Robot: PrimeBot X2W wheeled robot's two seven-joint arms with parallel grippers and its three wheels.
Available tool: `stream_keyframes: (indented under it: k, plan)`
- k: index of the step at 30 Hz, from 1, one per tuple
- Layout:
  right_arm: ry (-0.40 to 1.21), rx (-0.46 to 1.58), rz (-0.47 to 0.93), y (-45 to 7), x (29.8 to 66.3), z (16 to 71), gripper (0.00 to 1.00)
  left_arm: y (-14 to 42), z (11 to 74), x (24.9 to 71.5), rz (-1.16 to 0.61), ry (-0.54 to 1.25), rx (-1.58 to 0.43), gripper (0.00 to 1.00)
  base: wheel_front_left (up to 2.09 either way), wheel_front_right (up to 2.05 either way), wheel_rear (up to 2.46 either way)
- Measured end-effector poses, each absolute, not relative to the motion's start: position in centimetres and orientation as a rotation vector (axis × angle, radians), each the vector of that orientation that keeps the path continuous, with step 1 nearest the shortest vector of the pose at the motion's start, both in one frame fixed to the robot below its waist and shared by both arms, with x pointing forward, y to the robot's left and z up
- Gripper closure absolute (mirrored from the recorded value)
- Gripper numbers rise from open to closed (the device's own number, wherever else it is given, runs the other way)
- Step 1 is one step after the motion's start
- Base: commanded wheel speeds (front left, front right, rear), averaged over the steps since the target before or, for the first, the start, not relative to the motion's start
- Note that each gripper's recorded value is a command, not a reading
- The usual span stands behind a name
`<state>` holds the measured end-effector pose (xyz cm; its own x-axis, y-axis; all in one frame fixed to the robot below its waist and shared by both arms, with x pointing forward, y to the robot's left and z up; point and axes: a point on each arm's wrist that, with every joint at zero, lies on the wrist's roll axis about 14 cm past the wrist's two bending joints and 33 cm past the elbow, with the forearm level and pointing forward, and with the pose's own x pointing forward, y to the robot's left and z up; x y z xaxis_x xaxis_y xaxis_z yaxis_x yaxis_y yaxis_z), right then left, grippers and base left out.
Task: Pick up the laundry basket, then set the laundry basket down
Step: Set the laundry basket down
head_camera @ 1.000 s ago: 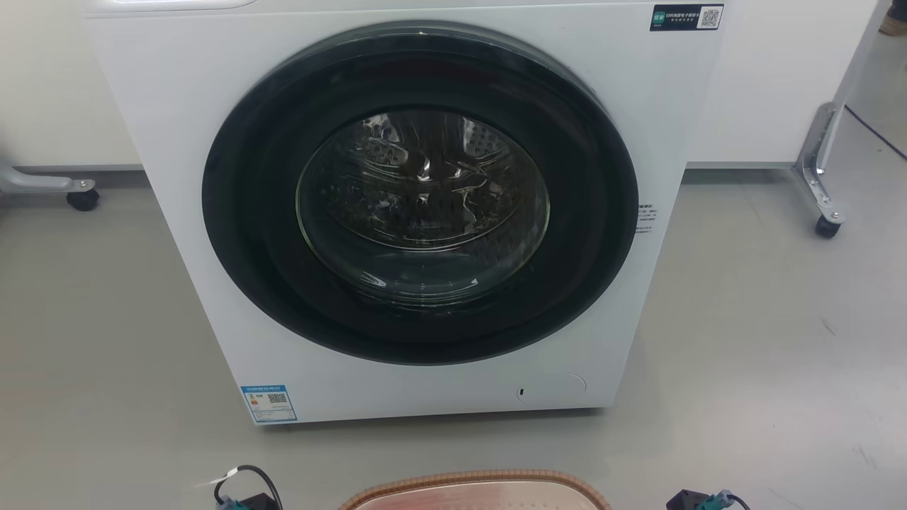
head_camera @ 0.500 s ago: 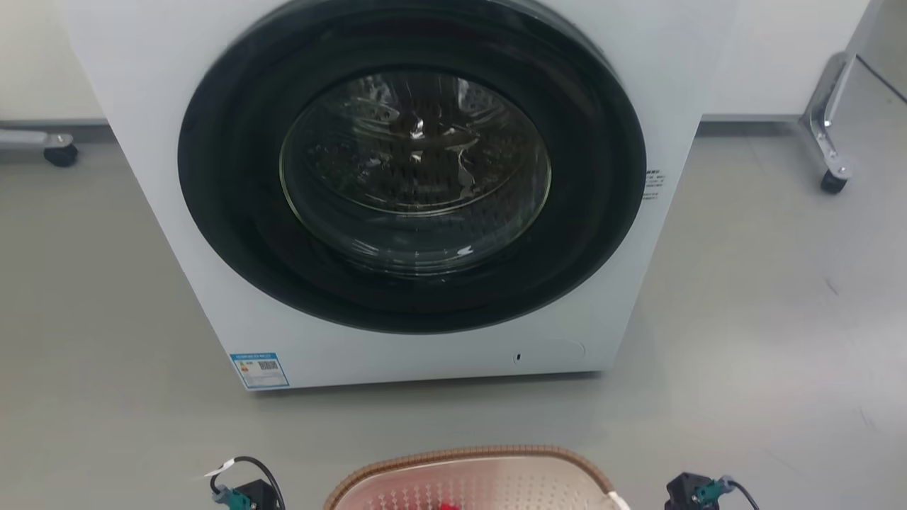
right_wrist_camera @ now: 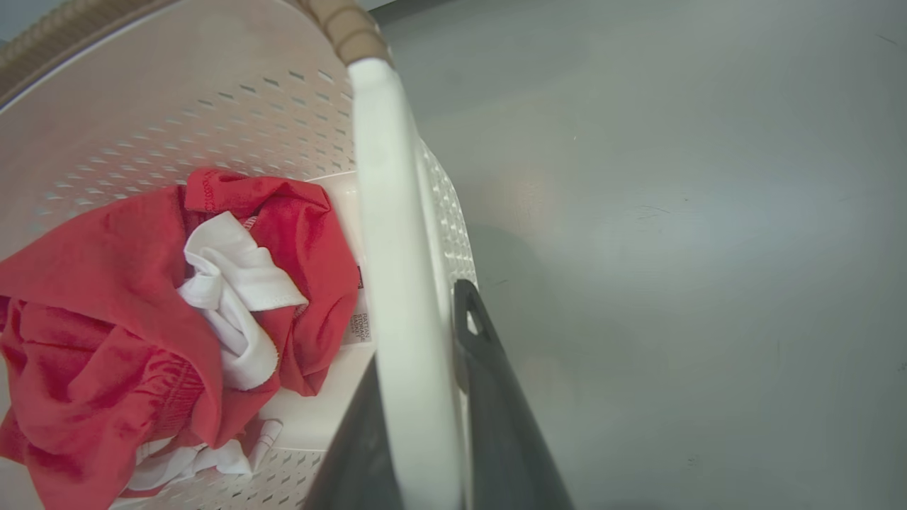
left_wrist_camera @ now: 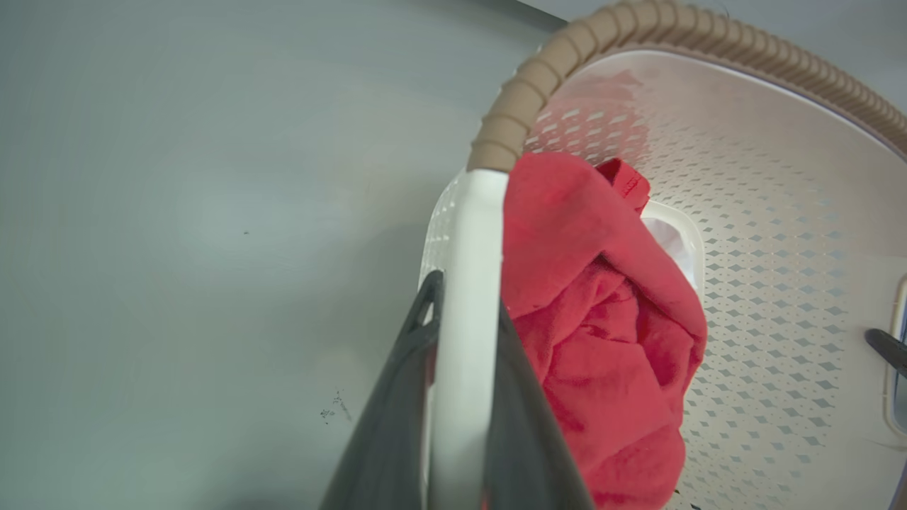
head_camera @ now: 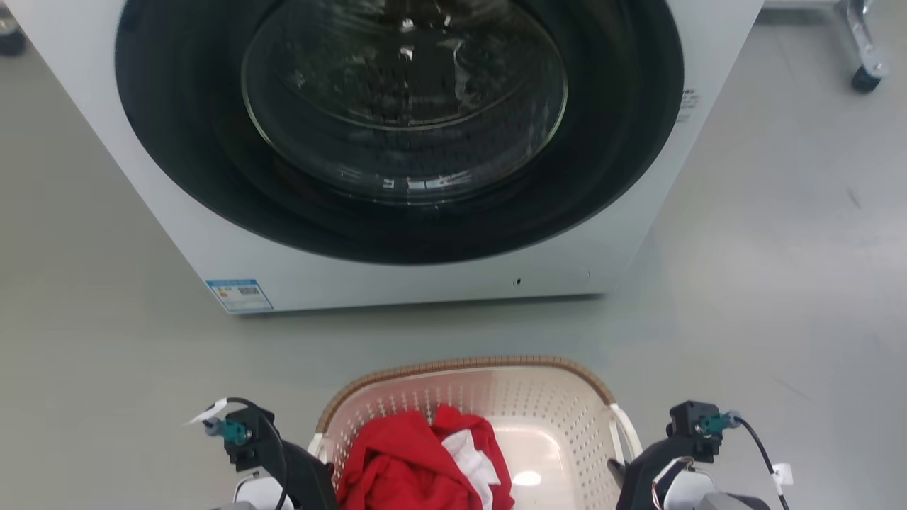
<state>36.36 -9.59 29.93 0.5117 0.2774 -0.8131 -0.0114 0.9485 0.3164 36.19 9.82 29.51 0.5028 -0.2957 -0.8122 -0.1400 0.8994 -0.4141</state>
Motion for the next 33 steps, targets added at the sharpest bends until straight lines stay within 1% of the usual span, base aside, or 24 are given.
stream_keyframes:
  k: [14, 27, 33]
  plan:
    - [0.984, 0.287, 0.149, -9.5, 40.9, 26.9, 1.00, 10.3, 26.6, 41.3, -0.094, 1.006, -0.430, 1.00, 0.00, 0.00, 0.00]
    - [0.916, 0.257, 0.134, -9.7, 46.7, 23.6, 1.00, 10.3, 23.2, 47.6, -0.103, 0.934, -0.395, 1.00, 0.00, 0.00, 0.00]
    - [0.901, 0.239, 0.137, -9.8, 48.6, 21.6, 1.00, 10.3, 21.2, 49.5, -0.095, 0.912, -0.400, 1.00, 0.00, 0.00, 0.00]
